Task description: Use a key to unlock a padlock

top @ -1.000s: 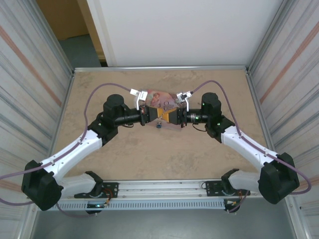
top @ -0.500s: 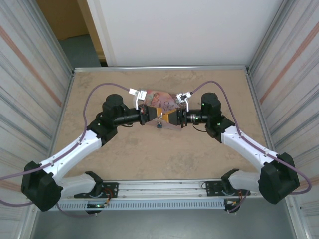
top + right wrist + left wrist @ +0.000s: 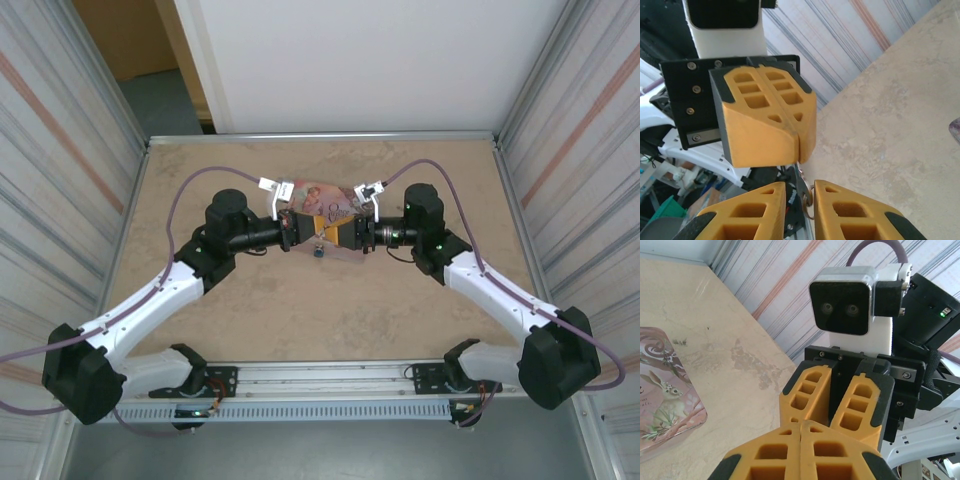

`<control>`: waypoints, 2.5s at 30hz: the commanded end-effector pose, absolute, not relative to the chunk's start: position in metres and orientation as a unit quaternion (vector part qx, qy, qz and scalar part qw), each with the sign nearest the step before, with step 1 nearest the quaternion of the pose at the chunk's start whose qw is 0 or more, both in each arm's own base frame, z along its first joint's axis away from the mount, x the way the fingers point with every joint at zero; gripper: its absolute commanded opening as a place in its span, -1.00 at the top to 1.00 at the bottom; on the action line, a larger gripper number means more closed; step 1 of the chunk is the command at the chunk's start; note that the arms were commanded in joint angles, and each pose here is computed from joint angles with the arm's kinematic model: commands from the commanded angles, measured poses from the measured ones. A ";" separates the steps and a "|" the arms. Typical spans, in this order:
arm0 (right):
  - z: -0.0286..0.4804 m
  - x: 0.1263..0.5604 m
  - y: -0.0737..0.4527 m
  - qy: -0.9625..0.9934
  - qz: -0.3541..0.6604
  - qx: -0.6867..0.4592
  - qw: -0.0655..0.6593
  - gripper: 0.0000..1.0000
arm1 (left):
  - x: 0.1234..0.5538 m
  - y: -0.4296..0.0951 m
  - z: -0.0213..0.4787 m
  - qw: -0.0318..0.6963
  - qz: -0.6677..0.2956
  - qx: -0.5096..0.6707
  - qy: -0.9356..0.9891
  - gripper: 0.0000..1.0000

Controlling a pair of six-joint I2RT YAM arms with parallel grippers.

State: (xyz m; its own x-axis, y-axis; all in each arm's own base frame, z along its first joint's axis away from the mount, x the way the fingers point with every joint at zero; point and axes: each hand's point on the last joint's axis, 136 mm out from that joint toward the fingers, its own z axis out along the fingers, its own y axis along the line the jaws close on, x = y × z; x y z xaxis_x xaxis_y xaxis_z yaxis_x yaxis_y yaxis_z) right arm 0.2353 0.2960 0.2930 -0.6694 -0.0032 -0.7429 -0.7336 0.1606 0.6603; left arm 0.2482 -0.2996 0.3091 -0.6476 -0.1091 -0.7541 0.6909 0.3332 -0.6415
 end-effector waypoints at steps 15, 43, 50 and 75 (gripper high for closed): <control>0.296 0.235 0.302 0.689 0.593 -0.281 0.308 0.69 | 0.245 -0.297 0.327 0.393 -0.547 0.214 0.707 1.00; 0.294 0.234 0.301 0.691 0.591 -0.279 0.308 0.81 | 0.247 -0.294 0.324 0.398 -0.541 0.205 0.712 1.00; 0.291 0.237 0.299 0.700 0.579 -0.272 0.318 1.00 | 0.247 -0.292 0.322 0.399 -0.539 0.202 0.714 0.97; 0.149 0.328 0.260 0.845 0.459 -0.120 0.247 1.00 | 0.252 -0.226 0.154 0.345 -0.352 0.120 0.862 -0.46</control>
